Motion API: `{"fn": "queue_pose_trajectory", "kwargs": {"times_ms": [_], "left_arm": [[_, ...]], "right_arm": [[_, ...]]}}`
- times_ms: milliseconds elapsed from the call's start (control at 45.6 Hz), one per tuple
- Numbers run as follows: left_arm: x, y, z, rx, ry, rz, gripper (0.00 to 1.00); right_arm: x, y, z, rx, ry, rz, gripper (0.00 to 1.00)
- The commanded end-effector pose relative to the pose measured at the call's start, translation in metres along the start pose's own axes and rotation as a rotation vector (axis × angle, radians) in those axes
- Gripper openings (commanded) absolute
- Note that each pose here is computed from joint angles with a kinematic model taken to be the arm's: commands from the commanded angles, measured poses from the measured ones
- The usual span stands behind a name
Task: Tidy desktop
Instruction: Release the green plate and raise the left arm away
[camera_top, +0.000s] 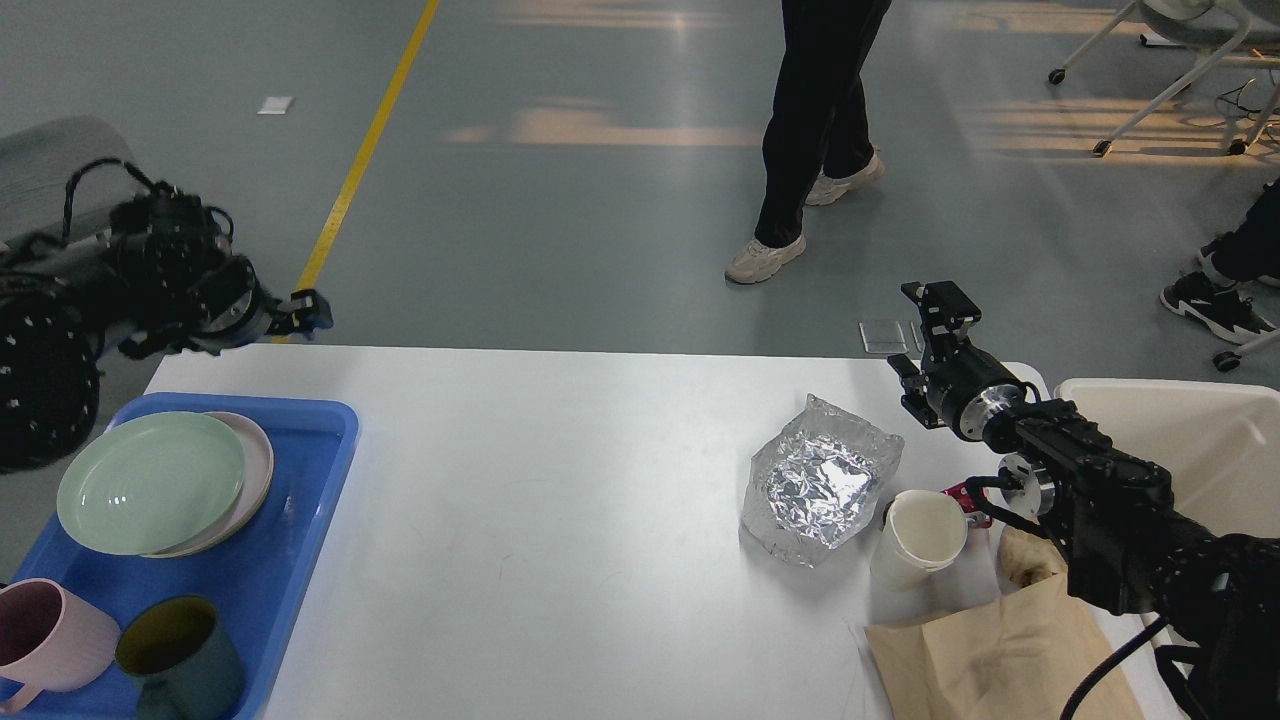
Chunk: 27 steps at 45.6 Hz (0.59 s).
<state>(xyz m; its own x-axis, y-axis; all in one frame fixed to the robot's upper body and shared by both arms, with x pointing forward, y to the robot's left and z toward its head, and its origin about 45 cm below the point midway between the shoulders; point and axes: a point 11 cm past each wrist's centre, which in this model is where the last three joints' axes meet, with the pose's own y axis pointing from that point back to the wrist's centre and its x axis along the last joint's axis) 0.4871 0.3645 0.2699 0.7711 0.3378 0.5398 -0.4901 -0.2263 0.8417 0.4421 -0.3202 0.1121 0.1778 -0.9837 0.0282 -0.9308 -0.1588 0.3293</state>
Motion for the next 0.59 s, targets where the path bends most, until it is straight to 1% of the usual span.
{"fn": "queue_pose_trajectory", "kwargs": {"times_ms": [0,153,197,219,307,395,460,570], "left_arm": [[0.048,0.057,0.046,-0.165,0.056,0.094,0.96],[0.084,0.100,0.088,-0.381,0.184,0.201,0.96],[0.092,0.112,0.099,-0.466,0.245,0.212,0.96],[0.100,0.127,0.111,-0.578,0.328,0.207,0.96],[0.105,0.143,0.127,-0.708,0.420,0.183,0.96],[0.109,0.154,0.138,-0.774,0.460,0.186,0.96],[0.111,0.161,0.143,-0.797,0.470,0.192,0.96],[0.107,0.178,0.169,-0.848,0.448,0.179,0.96]], "right_arm": [[0.000,0.000,-0.001,0.001,0.000,0.000,1.00],[0.000,0.000,0.000,0.000,0.000,0.000,1.00],[-0.001,0.000,0.000,0.000,-0.001,-0.001,1.00],[0.000,0.000,0.000,0.000,0.000,0.000,1.00],[0.000,0.000,0.000,0.000,0.000,0.000,1.00],[-0.001,0.000,0.000,0.000,-0.001,-0.001,1.00],[0.000,0.000,0.000,0.000,0.000,0.000,1.00],[0.000,0.000,0.000,0.000,0.000,0.000,1.00]]}}
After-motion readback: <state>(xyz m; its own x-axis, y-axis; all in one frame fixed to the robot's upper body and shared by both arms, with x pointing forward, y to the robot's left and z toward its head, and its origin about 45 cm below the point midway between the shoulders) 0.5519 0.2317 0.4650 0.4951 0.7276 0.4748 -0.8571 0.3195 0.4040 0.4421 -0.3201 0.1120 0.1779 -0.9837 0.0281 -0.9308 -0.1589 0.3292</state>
